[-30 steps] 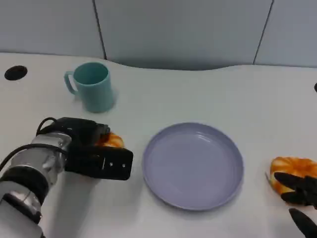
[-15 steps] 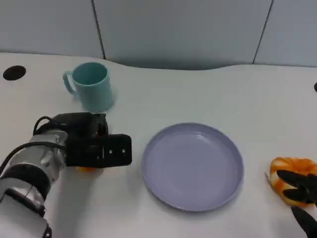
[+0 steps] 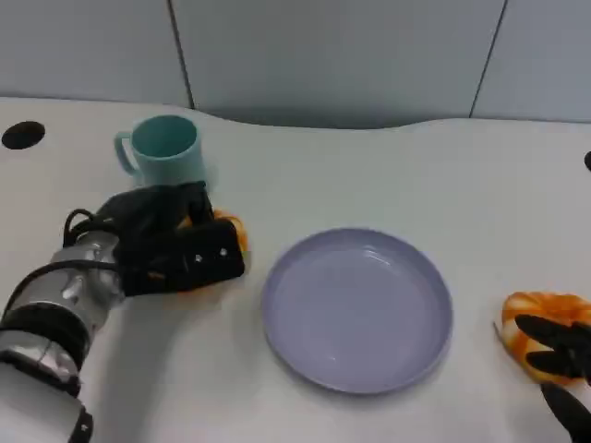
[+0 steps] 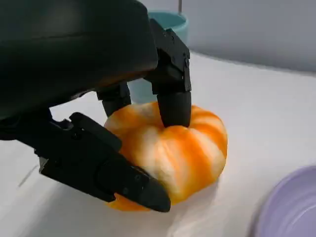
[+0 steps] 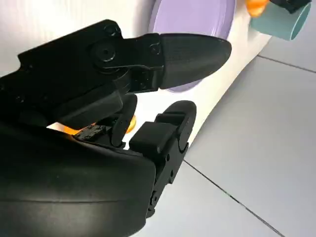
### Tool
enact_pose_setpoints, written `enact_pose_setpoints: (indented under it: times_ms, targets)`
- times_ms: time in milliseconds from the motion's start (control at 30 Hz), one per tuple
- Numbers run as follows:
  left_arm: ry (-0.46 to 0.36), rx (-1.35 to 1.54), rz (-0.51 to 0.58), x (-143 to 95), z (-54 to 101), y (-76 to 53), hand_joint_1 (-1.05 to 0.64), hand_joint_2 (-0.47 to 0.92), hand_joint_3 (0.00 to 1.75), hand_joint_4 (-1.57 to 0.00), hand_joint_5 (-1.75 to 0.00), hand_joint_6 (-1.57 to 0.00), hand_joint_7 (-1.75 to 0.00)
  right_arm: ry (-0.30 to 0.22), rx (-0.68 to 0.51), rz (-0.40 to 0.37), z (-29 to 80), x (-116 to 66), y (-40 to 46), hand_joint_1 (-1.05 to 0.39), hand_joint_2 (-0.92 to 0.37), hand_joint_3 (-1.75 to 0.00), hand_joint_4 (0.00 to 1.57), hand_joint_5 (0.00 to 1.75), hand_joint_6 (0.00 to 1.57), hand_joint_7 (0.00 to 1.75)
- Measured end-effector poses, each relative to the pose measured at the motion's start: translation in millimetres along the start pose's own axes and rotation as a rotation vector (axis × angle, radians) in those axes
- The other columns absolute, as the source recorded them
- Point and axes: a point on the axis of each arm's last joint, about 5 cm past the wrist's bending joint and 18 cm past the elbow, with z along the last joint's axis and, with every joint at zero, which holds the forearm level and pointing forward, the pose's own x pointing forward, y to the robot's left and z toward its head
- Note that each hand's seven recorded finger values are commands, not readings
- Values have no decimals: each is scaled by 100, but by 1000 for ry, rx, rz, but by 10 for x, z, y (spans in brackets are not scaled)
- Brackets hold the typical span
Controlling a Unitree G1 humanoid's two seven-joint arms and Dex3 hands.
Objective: Grasp the bread from the table and place it into the plate.
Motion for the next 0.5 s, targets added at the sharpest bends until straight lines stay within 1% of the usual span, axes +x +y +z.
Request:
enact_pose_setpoints:
  times_ms: [100, 167, 267, 333, 433, 500]
  targets:
    - [-69, -51, 47, -20, -18, 124, -17, 88, 8, -81, -175, -63, -175, -2, 4, -2, 1, 8, 9, -43, -92, -40, 70, 46, 78, 1]
    - [-98, -68, 48, -28, -20, 190, -17, 88, 8, -79, -175, -59, -175, -3, 9, -3, 5, 16, 14, -43, -92, -39, 70, 46, 78, 1]
    - [-190, -84, 65, -43, 18, 347, -17, 89, 8, -78, -175, -57, -175, 6, 24, -4, 8, 34, 40, -43, -92, -38, 71, 45, 78, 1]
    - [-239, -86, 85, -50, 52, 425, -16, 89, 8, -77, -175, -57, -175, 10, 31, -5, 9, 38, 53, -42, -92, -38, 71, 44, 78, 1]
    - [-336, -61, 83, -51, 144, 482, -17, 90, 8, -78, -175, -57, -175, 7, 33, -1, 11, 47, 65, -42, -92, -38, 72, 44, 78, 1]
    - [-395, -47, 74, -43, 216, 487, -15, 91, 8, -78, -175, -56, -175, 5, 35, 1, 14, 52, 72, -42, -92, -38, 72, 44, 78, 1]
